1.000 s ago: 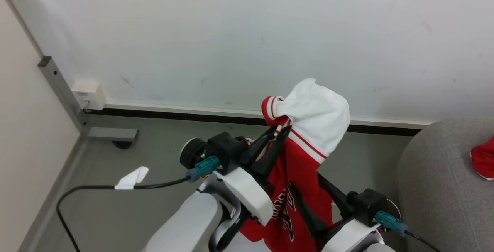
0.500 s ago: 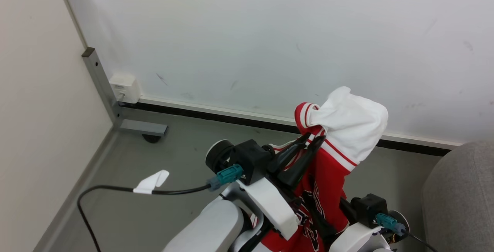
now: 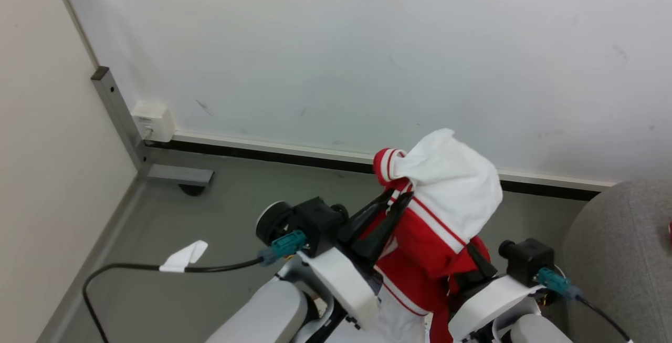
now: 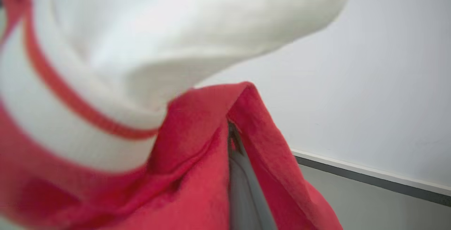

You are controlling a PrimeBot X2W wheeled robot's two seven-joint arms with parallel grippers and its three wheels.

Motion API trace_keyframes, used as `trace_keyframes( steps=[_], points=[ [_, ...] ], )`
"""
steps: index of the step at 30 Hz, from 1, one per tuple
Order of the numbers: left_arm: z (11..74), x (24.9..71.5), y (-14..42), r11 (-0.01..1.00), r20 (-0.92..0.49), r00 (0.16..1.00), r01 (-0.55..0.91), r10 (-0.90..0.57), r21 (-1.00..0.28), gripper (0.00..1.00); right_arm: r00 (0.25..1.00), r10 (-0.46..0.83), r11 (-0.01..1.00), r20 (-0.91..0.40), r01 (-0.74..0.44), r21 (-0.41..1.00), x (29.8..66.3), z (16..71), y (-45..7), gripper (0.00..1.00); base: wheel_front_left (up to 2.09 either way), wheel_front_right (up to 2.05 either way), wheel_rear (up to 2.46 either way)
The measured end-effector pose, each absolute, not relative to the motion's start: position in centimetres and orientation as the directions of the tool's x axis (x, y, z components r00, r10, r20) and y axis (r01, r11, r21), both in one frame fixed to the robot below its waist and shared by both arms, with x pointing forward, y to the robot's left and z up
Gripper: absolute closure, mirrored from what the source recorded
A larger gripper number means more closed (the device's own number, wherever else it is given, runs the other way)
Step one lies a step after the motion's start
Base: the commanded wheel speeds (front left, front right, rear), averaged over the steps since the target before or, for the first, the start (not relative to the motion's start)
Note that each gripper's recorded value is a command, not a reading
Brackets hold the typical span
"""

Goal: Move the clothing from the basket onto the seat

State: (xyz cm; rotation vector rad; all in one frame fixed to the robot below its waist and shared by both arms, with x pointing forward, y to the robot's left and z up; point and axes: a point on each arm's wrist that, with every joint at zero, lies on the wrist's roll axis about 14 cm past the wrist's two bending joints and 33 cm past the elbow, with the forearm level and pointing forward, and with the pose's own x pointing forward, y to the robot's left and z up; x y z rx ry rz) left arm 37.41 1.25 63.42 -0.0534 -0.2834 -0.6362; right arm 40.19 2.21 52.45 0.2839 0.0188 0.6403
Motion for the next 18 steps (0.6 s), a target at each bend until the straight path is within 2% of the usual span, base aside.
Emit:
trace_keyframes(
  steps=[2,3,4,5,10,18],
  points=[
    [62.2,37.6,1.8,0.812,0.247,0.784,0.584,-0.57,0.019,1.0,0.826,0.555,0.778,0.097,-0.556,0.292,40.7,53.2,0.9,1.0,0.0,0.0,0.0],
    [61.5,37.7,2.0,0.814,0.229,0.79,0.58,-0.568,0.018,0.61,0.838,0.535,0.786,0.106,-0.54,0.302,41.0,53.4,0.1,1.0,0.0,0.0,0.0],
    [60.9,37.7,2.2,0.817,0.215,0.796,0.577,-0.566,0.016,0.03,0.849,0.514,0.793,0.122,-0.524,0.309,41.3,53.8,-0.8,1.0,0.0,0.0,0.0],
    [60.5,37.8,2.2,0.817,0.207,0.799,0.576,-0.564,0.005,0.0,0.861,0.489,0.802,0.139,-0.507,0.317,41.7,54.4,-1.7,1.0,0.0,0.0,0.0],
    [58.9,37.6,1.5,0.805,0.176,0.795,0.593,-0.58,-0.026,0.0,0.909,0.362,0.837,0.205,-0.414,0.357,42.7,56.3,-6.6,1.0,0.0,0.0,0.0],
    [57.5,37.3,-1.7,0.741,0.16,0.737,0.67,-0.657,-0.045,0.0,0.95,0.175,0.897,0.258,-0.262,0.357,42.3,57.9,-14.5,1.0,0.0,0.0,0.0]
  ],
)
